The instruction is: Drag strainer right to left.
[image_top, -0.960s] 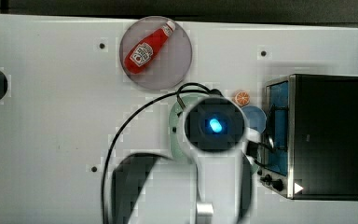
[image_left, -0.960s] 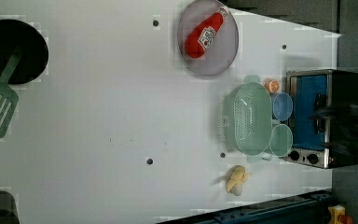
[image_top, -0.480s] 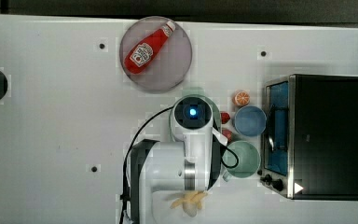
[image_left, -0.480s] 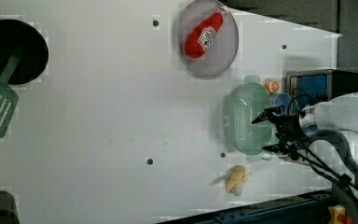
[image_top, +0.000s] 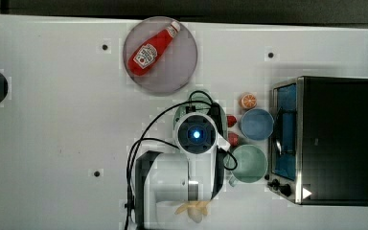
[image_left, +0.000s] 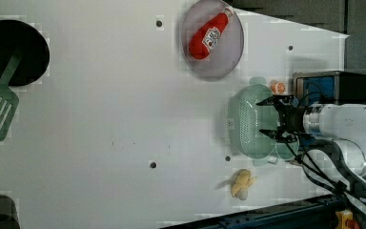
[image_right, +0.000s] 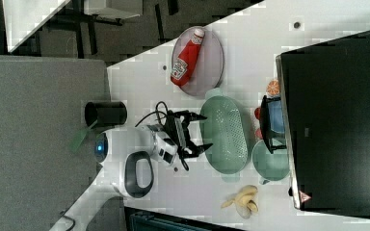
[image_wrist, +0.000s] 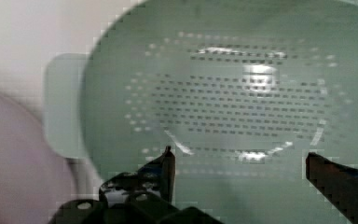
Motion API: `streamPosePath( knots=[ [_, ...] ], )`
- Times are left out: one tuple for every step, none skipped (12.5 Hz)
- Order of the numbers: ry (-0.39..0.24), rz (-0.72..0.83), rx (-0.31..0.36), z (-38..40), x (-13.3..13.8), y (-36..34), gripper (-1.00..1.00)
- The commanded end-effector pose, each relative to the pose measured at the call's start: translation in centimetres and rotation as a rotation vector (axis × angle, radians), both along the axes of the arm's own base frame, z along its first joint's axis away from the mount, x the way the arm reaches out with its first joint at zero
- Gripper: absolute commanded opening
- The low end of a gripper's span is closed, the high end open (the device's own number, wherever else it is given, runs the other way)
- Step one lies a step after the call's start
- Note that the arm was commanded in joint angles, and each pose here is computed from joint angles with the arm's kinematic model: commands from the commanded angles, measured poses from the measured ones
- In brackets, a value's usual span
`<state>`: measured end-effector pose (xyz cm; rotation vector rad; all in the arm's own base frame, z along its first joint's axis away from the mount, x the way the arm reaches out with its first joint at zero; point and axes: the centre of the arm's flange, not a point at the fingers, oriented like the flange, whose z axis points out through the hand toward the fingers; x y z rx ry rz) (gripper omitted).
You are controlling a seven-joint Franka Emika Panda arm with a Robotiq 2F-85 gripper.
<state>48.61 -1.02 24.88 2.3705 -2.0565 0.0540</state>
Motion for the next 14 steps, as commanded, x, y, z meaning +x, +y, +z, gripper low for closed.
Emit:
streamPosePath(
  knots=[
    [0.096, -0.010, 0.013, -7.4, -1.5, 2.7, 1.00],
    [0.090, -0.020, 0.018, -8.4, -1.5, 3.2, 1.00],
    [0.075, -0.071, 0.024, -8.9, -1.3, 3.6, 1.00],
    [0.075, -0.122, 0.026, -9.4, -1.4, 4.0, 1.00],
    [0.076, -0.132, 0.027, -9.6, -1.5, 4.6, 1.00],
    [0.080, -0.122, 0.027, -9.7, -1.6, 5.1, 1.00],
    [0.073, -0.111, 0.029, -9.7, -1.5, 5.7, 1.00],
    [0.073, -0.100, 0.031, -9.7, -1.6, 6.3, 1.00],
    [0.075, -0.085, 0.033, -9.7, -1.7, 7.0, 1.00],
    [0.074, -0.070, 0.037, -9.6, -1.7, 7.9, 1.00],
    [0.082, -0.057, 0.040, -9.7, -1.9, 8.7, 1.00],
    [0.083, -0.047, 0.045, -9.6, -2.0, 9.6, 1.00],
    [0.082, -0.044, 0.053, -9.5, -2.0, 10.5, 1.00],
    [0.088, -0.047, 0.062, -9.5, -2.1, 11.4, 1.00]
  ],
)
